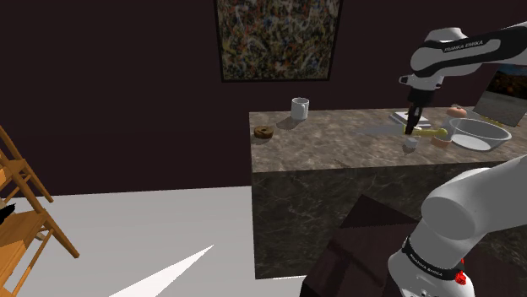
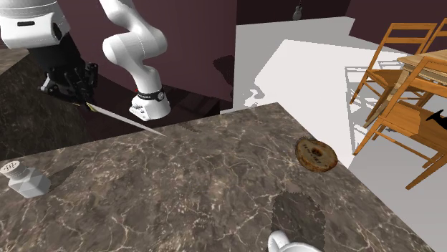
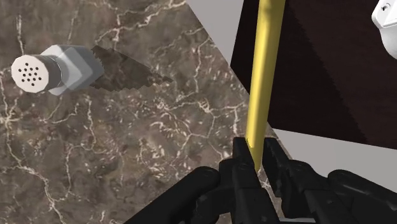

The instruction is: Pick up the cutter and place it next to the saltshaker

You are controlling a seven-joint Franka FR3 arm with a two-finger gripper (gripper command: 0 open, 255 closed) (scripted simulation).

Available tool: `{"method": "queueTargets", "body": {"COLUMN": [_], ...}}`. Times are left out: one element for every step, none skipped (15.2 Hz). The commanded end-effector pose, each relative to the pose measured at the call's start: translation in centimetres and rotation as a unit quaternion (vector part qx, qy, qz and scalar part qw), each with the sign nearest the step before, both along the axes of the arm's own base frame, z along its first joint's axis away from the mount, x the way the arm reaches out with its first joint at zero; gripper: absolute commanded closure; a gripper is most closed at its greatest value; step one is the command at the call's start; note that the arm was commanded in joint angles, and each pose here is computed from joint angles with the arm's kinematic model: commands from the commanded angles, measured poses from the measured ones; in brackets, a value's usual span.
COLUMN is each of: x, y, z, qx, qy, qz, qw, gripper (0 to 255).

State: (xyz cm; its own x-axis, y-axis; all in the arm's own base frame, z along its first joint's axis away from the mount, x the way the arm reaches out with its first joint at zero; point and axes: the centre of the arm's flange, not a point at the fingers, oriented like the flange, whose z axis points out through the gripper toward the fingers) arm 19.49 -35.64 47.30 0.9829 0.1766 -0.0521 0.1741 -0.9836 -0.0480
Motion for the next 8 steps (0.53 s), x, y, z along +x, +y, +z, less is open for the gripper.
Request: {"method": "queueTargets", "body": {"x": [0.0, 0.0, 0.0, 0.0, 0.0, 0.0, 0.0, 0.0], "y": [0.0, 0.0, 0.0, 0.0, 0.0, 0.0, 0.0, 0.0], "z": [-1.1, -1.6, -2.1, -2.7, -3.2, -3.7, -4.3, -4.8], "qx": [0.0, 0.0, 0.0, 0.0, 0.0, 0.0, 0.0, 0.0], "qy": [0.0, 0.0, 0.0, 0.0, 0.0, 0.0, 0.0, 0.0], "qz": [0.0, 0.0, 0.0, 0.0, 0.0, 0.0, 0.0, 0.0], "qw": [1.0, 1.0, 1.0, 1.0, 1.0, 1.0, 1.0, 1.0], "gripper": [255, 255, 255, 255, 255, 255, 255, 255]}}
